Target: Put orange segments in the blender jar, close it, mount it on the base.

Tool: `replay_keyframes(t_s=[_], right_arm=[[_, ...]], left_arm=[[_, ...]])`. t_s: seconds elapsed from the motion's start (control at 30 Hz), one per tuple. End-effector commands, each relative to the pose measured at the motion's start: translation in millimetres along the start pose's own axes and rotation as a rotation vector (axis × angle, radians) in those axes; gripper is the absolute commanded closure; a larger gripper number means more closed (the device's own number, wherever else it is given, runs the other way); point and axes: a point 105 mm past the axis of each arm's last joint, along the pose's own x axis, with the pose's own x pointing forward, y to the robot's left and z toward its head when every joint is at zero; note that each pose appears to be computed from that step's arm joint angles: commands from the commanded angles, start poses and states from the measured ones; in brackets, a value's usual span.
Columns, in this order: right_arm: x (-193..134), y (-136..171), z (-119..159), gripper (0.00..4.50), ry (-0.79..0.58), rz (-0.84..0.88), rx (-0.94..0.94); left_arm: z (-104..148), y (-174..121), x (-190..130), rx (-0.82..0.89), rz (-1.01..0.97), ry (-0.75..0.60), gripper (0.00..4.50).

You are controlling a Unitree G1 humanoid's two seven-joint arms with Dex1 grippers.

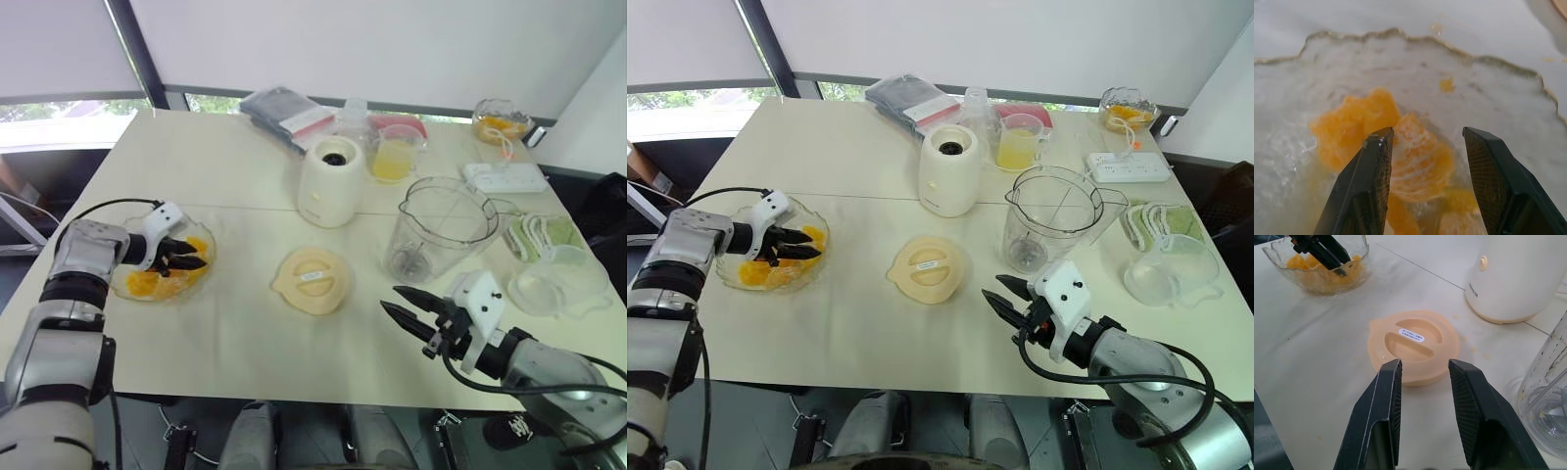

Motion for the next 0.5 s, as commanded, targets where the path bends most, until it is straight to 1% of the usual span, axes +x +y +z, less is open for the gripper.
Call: replay_keyframes(t_s=[0.03,0.5], right_arm=[[0,2,8,2.96,-0.034,0.002,-0.02],[-1,3,8,2.96,-0.038,-0.007,-0.019]], left_arm=[[-1,7,-7,0.036,0.045,0.014,2.17],[-7,7,9,0.032,0.087,-0.006,2.17]])
